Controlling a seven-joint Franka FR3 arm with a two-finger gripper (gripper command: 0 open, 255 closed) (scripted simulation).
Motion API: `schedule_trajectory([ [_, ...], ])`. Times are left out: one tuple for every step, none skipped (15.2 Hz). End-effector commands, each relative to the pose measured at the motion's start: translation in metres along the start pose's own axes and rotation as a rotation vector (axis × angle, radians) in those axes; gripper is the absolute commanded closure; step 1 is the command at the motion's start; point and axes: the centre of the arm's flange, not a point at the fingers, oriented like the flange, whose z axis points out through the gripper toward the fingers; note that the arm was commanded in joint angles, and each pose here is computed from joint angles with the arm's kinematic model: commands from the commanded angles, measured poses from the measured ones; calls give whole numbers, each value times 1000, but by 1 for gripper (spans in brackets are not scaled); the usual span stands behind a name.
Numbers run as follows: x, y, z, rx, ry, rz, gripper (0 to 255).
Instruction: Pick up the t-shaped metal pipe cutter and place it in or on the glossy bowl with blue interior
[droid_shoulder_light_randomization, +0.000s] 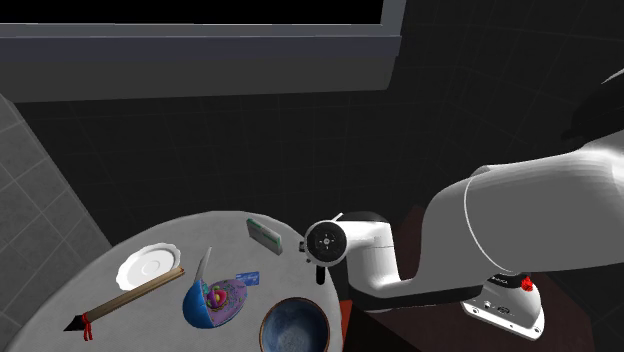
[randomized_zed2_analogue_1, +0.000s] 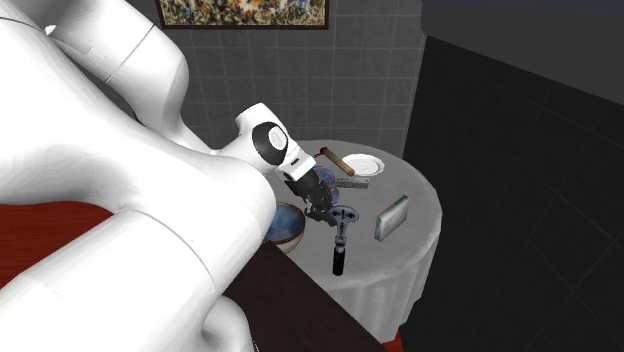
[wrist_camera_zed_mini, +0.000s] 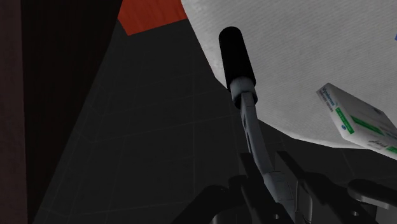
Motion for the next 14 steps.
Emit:
schedule_trajectory([
  [0, 0, 0, 0, 0, 0, 255],
  [0, 0, 0, 0, 0, 0, 255],
  [0, 0, 0, 0, 0, 0, 255],
  [0, 0, 0, 0, 0, 0, 255],
  [0, 0, 0, 0, 0, 0, 255],
  [0, 0, 0, 0, 0, 0, 255],
  [3, 0, -4, 0, 0, 0, 255],
  [6, 0, -8, 0, 0, 0, 255],
  [9, 0, -13, 0, 0, 0, 255],
  [12, 0, -17, 0, 0, 0, 255],
  [16, 0, -21, 0, 0, 0, 255],
  [19, 0, -25, 0, 0, 0, 255],
  [22, 0, -30, 0, 0, 0, 255],
  [25, 0, -34, 0, 0, 0, 255],
])
